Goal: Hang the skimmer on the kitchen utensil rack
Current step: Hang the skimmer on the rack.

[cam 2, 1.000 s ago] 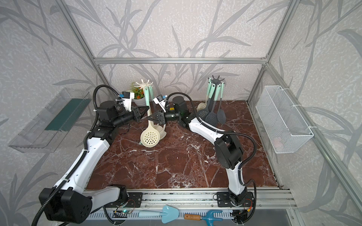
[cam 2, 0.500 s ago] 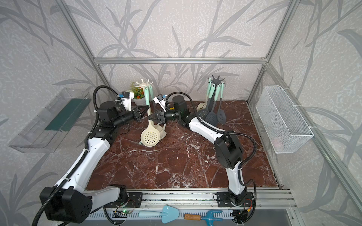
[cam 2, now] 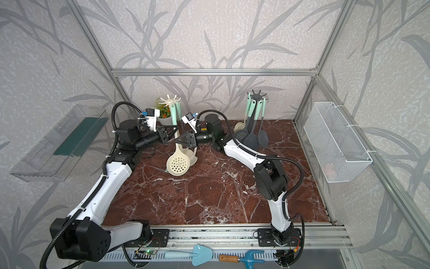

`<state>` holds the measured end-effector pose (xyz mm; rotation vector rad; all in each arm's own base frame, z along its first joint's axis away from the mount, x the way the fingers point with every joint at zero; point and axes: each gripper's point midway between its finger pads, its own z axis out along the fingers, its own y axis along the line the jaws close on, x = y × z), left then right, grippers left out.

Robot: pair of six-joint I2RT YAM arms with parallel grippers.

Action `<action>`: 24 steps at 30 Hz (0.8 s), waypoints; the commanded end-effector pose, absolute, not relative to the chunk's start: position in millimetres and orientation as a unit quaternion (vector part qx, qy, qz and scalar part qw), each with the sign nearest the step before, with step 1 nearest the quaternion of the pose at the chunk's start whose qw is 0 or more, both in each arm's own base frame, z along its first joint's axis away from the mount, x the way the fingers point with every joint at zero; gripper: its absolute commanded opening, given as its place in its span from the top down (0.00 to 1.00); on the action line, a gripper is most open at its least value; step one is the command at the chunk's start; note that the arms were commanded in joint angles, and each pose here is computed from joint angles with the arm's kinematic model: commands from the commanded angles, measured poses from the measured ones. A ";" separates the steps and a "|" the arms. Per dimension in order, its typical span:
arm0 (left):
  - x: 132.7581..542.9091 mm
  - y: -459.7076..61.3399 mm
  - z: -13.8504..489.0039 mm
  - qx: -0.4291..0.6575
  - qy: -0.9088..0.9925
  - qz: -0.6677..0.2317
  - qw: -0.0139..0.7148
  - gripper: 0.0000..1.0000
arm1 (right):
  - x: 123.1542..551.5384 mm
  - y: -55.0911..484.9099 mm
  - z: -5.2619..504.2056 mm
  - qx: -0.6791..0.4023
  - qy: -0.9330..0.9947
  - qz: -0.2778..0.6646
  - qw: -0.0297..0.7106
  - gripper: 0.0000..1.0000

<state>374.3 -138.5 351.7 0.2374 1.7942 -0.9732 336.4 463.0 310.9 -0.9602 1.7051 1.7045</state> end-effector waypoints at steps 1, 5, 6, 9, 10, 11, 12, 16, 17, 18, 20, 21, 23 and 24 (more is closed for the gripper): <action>374.4 -142.2 358.3 0.110 0.731 -0.426 0.522 0.89 | 337.6 463.3 331.2 -0.365 0.609 0.643 0.287 1.00; 377.1 -141.5 356.5 0.105 0.731 -0.431 0.518 1.00 | 338.1 463.3 331.4 -0.365 0.609 0.644 0.286 1.00; 377.3 -141.0 356.7 0.105 0.731 -0.430 0.519 1.00 | 338.8 463.0 331.1 -0.364 0.609 0.644 0.286 1.00; 378.3 -138.2 356.3 0.098 0.734 -0.423 0.522 1.00 | 341.1 462.9 329.5 -0.360 0.614 0.642 0.285 1.00; 378.7 -136.4 355.8 0.094 0.735 -0.420 0.524 1.00 | 342.6 462.3 330.0 -0.358 0.616 0.642 0.286 0.98; 380.0 -135.2 355.0 0.089 0.737 -0.416 0.525 1.00 | 343.5 462.1 329.4 -0.355 0.618 0.641 0.285 0.96; 381.0 -133.5 354.0 0.085 0.739 -0.413 0.526 1.00 | 344.7 461.4 329.5 -0.353 0.621 0.638 0.287 0.92; 387.3 -127.8 348.1 0.064 0.747 -0.402 0.525 1.00 | 350.4 456.5 330.4 -0.342 0.633 0.625 0.302 0.73; 388.5 -126.4 347.6 0.058 0.749 -0.399 0.526 1.00 | 351.6 455.1 331.6 -0.339 0.636 0.621 0.307 0.69; 390.5 -124.3 346.1 0.051 0.751 -0.395 0.527 1.00 | 352.7 453.8 332.1 -0.337 0.640 0.615 0.314 0.66; 393.0 -122.6 345.1 0.045 0.754 -0.390 0.527 1.00 | 355.9 448.9 334.2 -0.333 0.648 0.601 0.328 0.60; 393.9 -121.4 344.9 0.041 0.754 -0.389 0.528 1.00 | 358.2 446.5 335.6 -0.329 0.654 0.591 0.338 0.58; 396.7 -118.7 343.8 0.032 0.756 -0.384 0.530 1.00 | 360.6 441.8 337.8 -0.328 0.661 0.573 0.356 0.56; 398.3 -118.0 343.1 0.029 0.756 -0.382 0.530 1.00 | 362.1 438.9 338.1 -0.326 0.667 0.562 0.364 0.55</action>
